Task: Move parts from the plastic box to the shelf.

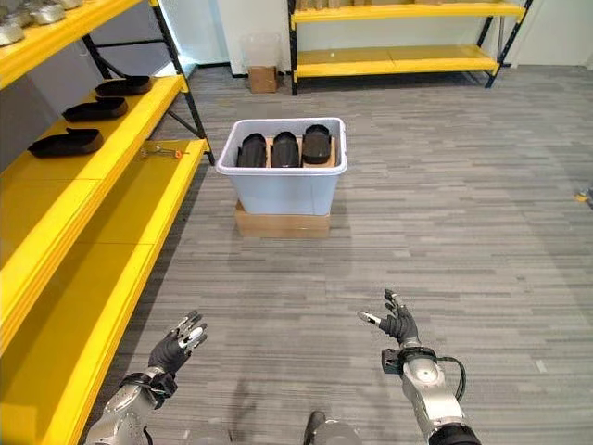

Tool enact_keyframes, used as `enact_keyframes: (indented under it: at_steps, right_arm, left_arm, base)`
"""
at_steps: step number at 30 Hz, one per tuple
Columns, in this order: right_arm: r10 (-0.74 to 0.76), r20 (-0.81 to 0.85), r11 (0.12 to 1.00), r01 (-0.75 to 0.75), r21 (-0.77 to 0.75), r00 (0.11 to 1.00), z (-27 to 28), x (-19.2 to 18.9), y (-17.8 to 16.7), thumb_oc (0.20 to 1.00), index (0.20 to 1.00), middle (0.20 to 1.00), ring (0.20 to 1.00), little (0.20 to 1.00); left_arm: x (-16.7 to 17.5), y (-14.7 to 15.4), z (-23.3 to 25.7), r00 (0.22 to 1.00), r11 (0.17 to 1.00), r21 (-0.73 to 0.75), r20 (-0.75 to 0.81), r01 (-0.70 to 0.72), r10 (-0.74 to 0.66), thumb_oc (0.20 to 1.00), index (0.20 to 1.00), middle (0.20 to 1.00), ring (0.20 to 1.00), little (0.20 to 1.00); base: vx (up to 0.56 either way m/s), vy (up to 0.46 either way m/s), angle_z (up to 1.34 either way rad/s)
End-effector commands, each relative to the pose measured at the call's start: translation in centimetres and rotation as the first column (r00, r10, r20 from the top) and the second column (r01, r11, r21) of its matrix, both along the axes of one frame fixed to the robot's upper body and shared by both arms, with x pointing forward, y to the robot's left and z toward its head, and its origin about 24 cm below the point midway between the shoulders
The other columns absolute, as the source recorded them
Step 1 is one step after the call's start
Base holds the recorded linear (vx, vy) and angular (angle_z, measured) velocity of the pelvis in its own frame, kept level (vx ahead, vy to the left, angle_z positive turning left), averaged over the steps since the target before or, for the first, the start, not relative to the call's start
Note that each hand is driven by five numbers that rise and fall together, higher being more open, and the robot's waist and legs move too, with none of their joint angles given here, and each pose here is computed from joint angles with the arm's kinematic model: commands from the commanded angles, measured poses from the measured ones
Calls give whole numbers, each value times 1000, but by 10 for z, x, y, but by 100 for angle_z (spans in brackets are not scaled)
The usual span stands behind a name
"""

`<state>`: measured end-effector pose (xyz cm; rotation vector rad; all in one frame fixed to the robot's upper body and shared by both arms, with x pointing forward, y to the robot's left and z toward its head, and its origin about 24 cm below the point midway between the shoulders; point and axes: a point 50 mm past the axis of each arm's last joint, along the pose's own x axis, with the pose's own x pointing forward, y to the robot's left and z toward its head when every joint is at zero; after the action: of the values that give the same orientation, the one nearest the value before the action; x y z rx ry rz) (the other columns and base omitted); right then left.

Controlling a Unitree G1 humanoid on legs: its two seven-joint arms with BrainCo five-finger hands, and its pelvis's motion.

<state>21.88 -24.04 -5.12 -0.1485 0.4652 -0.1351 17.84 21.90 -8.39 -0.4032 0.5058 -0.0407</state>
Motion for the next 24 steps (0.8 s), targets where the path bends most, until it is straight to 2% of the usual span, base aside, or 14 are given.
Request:
enact_keyframes:
  at_steps: [1, 7, 10, 12, 14, 16, 18, 24]
  right_arm:
    - [75, 116, 997, -73, -19, 990, 23, 15, 6, 1000, 1000, 1000, 1000, 1000]
    - [164, 70, 986, -162, -22, 984, 16, 7, 21, 1000, 1000, 1000, 1000, 1000]
    - [213, 75, 977, -212, -20, 974, 17, 7, 27, 1000, 1000, 1000, 1000, 1000]
    - [238, 78, 971, -238, -19, 968, 18, 8, 29, 1000, 1000, 1000, 1000, 1000]
    - [244, 70, 969, -246, 12, 967, 16, 7, 29, 1000, 1000, 1000, 1000, 1000]
    - [273, 64, 961, -275, 10, 960, 13, 5, 34, 1000, 1000, 1000, 1000, 1000]
    - [208, 11, 978, -208, 32, 978, 7, 5, 31, 1000, 1000, 1000, 1000, 1000]
    - [152, 32, 987, -153, 41, 988, 8, 11, 38, 1000, 1000, 1000, 1000, 1000]
  left_arm:
    - [20, -3, 18, 993, 1000, 13, 115, -5, 3, 1000, 1000, 1000, 1000, 1000]
    - [13, -3, 15, 994, 999, 17, 97, -46, 44, 1000, 1000, 1000, 1000, 1000]
    - [13, 2, 16, 991, 992, 118, 127, -45, 30, 1000, 1000, 1000, 1000, 1000]
    - [13, 3, 17, 990, 991, 124, 137, -44, 27, 1000, 1000, 1000, 1000, 1000]
    - [12, 10, 18, 995, 984, 176, 98, 1, -18, 1000, 1000, 1000, 1000, 1000]
    - [10, 18, 15, 998, 978, 206, 55, 16, -28, 1000, 1000, 1000, 1000, 1000]
    - [9, 24, 15, 997, 968, 247, 59, 29, -45, 1000, 1000, 1000, 1000, 1000]
    - [6, 34, 15, 999, 970, 243, 48, 0, -12, 1000, 1000, 1000, 1000, 1000]
  base:
    - [209, 123, -37]
    - [343, 227, -23]
    - [345, 262, -57]
    - [298, 225, -43]
    - [600, 394, -58]
    - [714, 547, 75]
    - [480, 511, 92]
    - [213, 259, 14]
